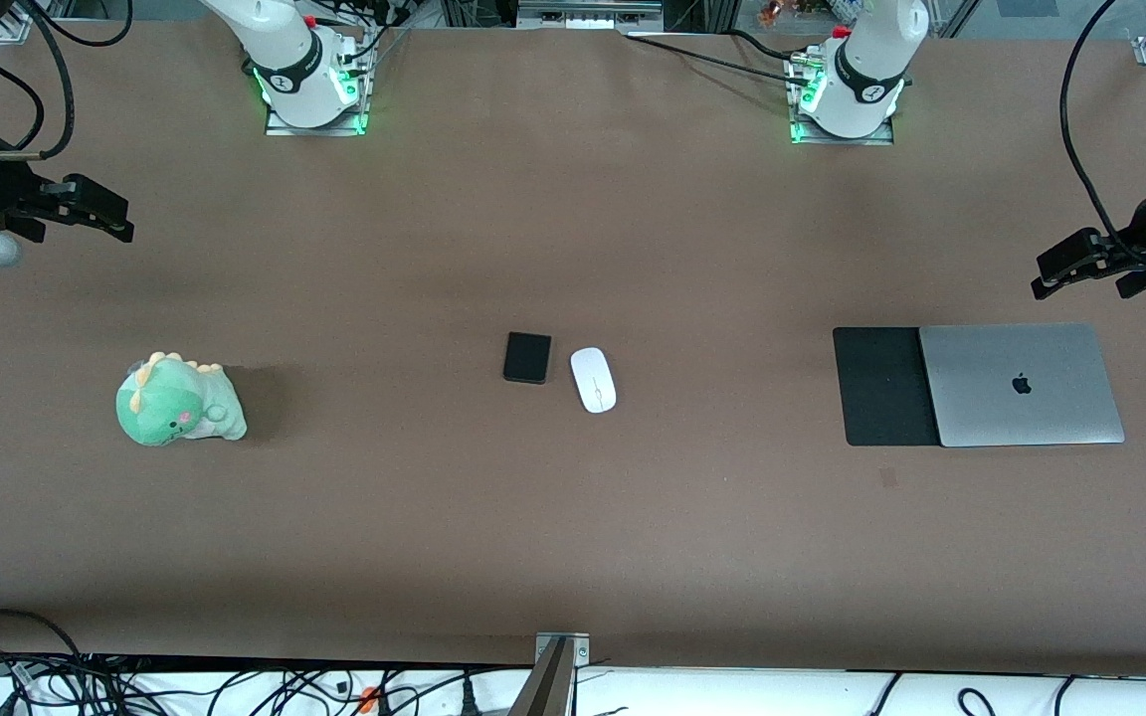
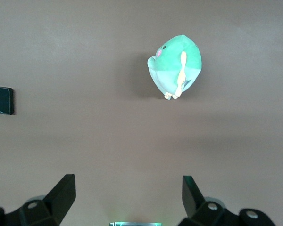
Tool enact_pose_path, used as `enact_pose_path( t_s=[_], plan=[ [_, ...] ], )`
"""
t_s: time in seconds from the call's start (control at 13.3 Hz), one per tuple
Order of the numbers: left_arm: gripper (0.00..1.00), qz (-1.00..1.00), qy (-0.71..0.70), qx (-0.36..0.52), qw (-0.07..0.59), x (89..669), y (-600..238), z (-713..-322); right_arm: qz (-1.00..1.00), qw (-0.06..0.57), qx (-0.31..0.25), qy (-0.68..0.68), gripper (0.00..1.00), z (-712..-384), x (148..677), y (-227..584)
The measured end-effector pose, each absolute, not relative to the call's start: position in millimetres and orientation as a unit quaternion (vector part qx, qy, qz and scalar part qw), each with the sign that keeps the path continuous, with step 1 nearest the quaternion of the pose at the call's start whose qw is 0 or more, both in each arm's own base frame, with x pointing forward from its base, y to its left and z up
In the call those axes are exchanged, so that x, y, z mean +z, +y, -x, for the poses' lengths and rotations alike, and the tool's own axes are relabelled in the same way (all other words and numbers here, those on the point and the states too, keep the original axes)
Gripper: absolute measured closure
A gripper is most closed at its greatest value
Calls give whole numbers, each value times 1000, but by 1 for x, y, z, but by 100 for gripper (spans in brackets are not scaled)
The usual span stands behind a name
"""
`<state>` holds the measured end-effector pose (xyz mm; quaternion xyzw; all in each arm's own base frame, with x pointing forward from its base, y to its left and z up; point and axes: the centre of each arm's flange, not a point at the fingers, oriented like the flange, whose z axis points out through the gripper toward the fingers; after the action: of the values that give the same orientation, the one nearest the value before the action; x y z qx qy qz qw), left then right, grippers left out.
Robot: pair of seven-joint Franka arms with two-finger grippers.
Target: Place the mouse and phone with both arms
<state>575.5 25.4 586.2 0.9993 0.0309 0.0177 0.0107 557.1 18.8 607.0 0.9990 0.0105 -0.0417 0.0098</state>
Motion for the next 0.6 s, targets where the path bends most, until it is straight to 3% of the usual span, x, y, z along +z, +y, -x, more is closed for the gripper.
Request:
enact_pose_path(
  t_s=[0.6],
  plan=[
    [0, -999, 22, 21, 10, 588, 30, -576, -999, 10, -42, 9, 0, -557, 607, 17]
  ],
)
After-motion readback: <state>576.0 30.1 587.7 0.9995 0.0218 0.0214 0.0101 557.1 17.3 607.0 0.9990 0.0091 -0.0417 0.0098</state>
